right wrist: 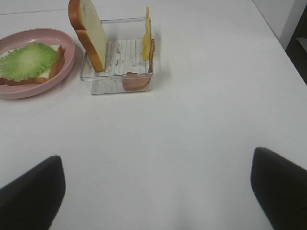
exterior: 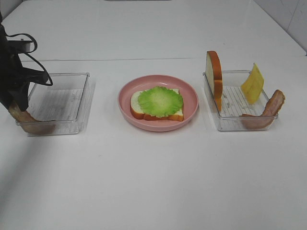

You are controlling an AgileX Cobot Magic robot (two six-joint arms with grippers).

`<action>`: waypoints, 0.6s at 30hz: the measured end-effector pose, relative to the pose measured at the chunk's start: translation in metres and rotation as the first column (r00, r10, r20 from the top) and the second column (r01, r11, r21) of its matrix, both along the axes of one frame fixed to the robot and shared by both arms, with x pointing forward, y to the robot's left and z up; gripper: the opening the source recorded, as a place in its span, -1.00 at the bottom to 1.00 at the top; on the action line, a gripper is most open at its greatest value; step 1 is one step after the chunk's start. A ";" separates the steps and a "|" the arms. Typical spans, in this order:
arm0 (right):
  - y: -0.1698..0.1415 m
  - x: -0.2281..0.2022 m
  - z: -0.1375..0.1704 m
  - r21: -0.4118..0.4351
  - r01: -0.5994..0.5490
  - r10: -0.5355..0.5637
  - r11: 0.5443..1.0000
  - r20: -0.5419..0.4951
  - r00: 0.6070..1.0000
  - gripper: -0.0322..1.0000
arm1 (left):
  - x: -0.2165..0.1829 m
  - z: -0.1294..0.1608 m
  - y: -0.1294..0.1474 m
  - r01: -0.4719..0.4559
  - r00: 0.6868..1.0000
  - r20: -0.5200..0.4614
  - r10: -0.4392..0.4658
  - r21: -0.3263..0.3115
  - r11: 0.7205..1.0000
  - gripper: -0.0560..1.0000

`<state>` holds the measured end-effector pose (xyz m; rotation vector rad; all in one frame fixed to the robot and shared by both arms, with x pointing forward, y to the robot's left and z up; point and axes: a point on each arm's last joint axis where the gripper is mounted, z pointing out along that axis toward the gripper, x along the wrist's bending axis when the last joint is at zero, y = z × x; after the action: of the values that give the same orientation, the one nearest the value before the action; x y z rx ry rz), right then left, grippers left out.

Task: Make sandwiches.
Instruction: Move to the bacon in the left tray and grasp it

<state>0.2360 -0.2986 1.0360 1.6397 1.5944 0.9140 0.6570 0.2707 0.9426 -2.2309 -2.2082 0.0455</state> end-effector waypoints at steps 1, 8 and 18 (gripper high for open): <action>0.000 0.000 0.000 0.000 0.000 0.000 1.000 0.000 1.000 0.97 | 0.000 0.000 0.000 0.000 1.000 0.000 0.000 0.000 1.000 -0.51; 0.000 0.000 0.000 0.000 0.000 0.000 1.000 0.000 1.000 0.97 | 0.000 0.000 0.000 0.000 1.000 0.000 0.000 0.000 1.000 -0.88; 0.000 0.000 0.000 0.000 0.000 0.000 1.000 0.000 1.000 0.97 | 0.000 0.000 0.000 -0.001 1.000 0.001 0.001 -0.002 1.000 -0.89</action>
<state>0.2360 -0.2986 1.0360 1.6397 1.5944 0.9140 0.6570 0.2705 0.9430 -2.2314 -2.2105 0.0467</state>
